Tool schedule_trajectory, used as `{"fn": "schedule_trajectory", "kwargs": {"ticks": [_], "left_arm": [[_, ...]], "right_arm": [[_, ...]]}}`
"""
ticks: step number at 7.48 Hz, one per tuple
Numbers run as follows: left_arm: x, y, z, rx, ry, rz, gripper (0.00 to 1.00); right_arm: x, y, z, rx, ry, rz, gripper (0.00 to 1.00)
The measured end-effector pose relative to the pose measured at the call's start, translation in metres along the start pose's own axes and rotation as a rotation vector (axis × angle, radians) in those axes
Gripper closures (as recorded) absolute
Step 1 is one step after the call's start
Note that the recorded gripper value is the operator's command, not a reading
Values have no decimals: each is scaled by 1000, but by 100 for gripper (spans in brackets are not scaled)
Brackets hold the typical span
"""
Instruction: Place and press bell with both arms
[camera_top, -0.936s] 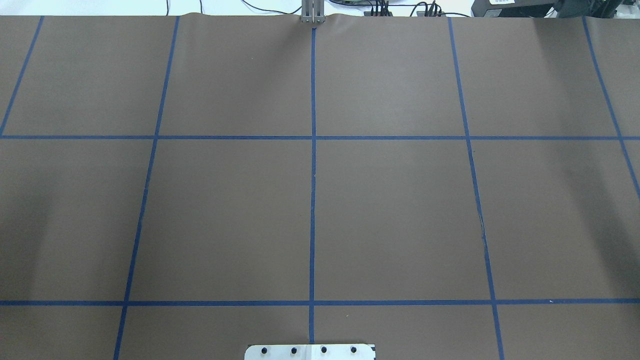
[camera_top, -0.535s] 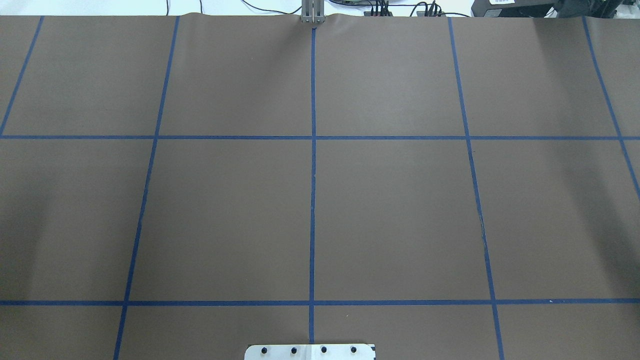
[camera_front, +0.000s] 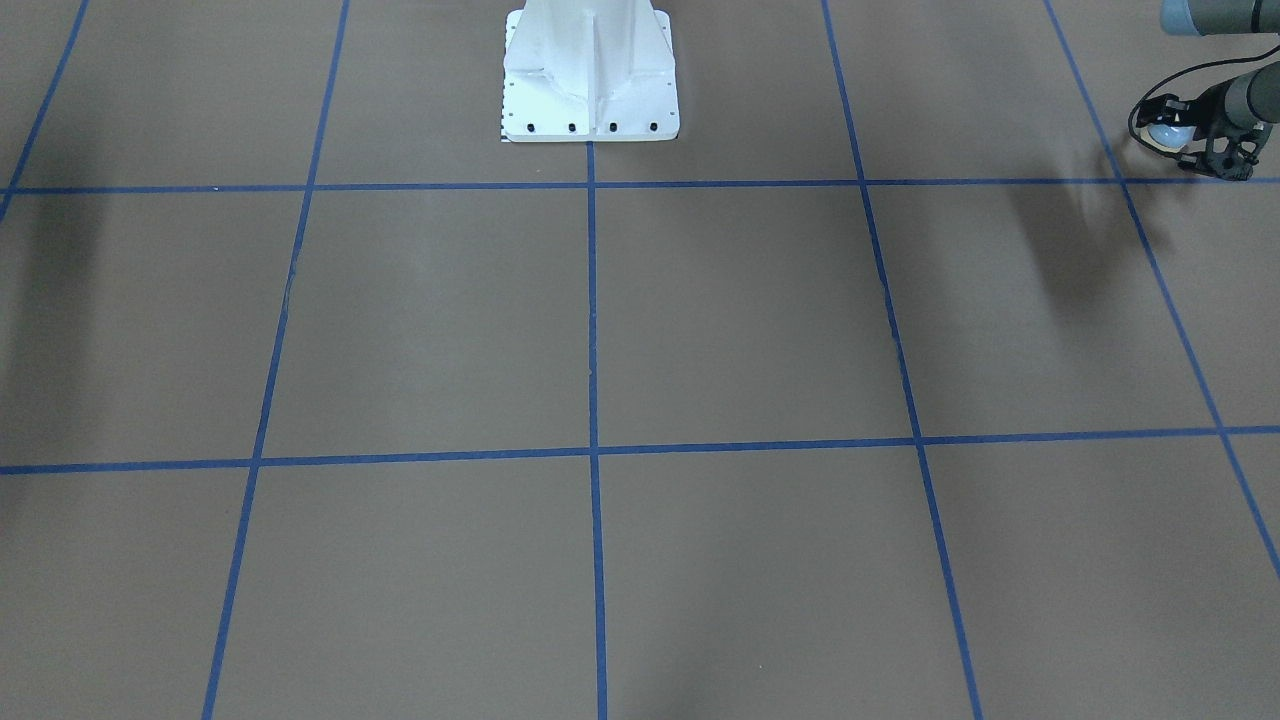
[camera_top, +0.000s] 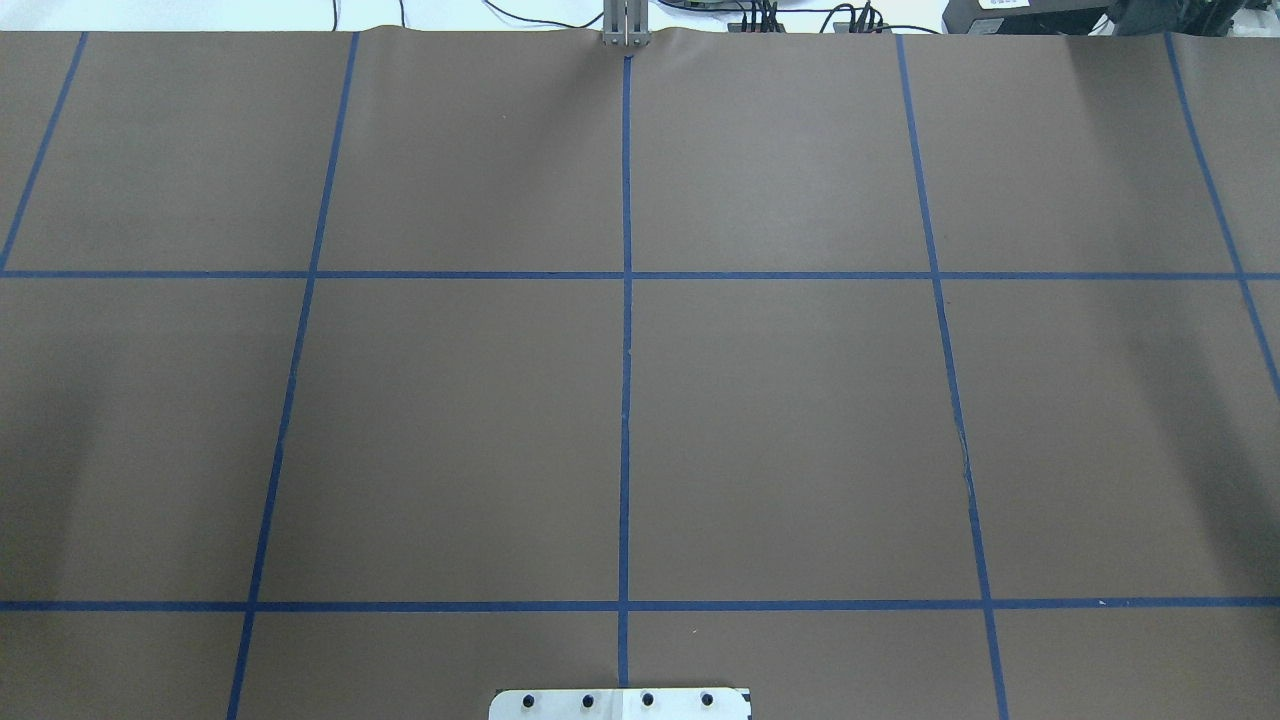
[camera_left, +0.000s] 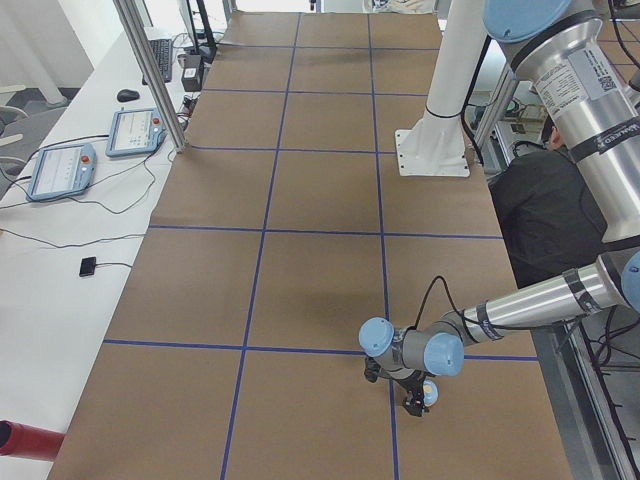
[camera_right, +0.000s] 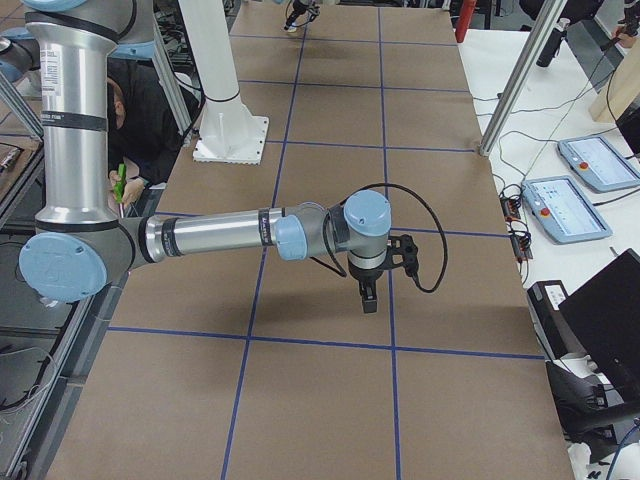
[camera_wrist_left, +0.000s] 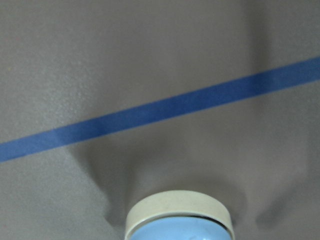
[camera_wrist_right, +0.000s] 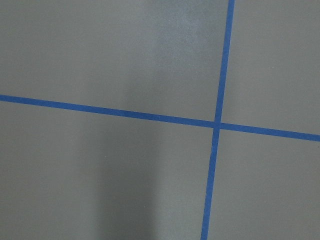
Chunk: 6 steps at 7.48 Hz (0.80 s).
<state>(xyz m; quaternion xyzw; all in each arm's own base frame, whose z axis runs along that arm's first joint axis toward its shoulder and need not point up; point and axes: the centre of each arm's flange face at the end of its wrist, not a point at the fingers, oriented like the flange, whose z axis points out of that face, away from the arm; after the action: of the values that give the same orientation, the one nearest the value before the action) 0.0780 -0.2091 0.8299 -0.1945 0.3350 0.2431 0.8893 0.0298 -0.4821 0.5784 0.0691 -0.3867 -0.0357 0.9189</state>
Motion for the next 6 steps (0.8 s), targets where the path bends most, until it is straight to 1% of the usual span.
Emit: {"fn": "schedule_trajectory", "kwargs": {"ticks": [2,3,4,5,6], "left_arm": [[1,-1,0,3,0,5,69],[1,-1,-1,7,0,10,81],[2,-2,-1,17,0,19,86],[4,-3,-3,31,1,30,88],[6,-4,-5,44,2,42,88]], "right_arm": [[0,0,0,0,0,0,0],[0,0,0,0,0,1,0],[0,0,0,1,0,0,0],[0,0,-1,2,0,-1,0],[-1,0,-1,3,0,-2,0]]}}
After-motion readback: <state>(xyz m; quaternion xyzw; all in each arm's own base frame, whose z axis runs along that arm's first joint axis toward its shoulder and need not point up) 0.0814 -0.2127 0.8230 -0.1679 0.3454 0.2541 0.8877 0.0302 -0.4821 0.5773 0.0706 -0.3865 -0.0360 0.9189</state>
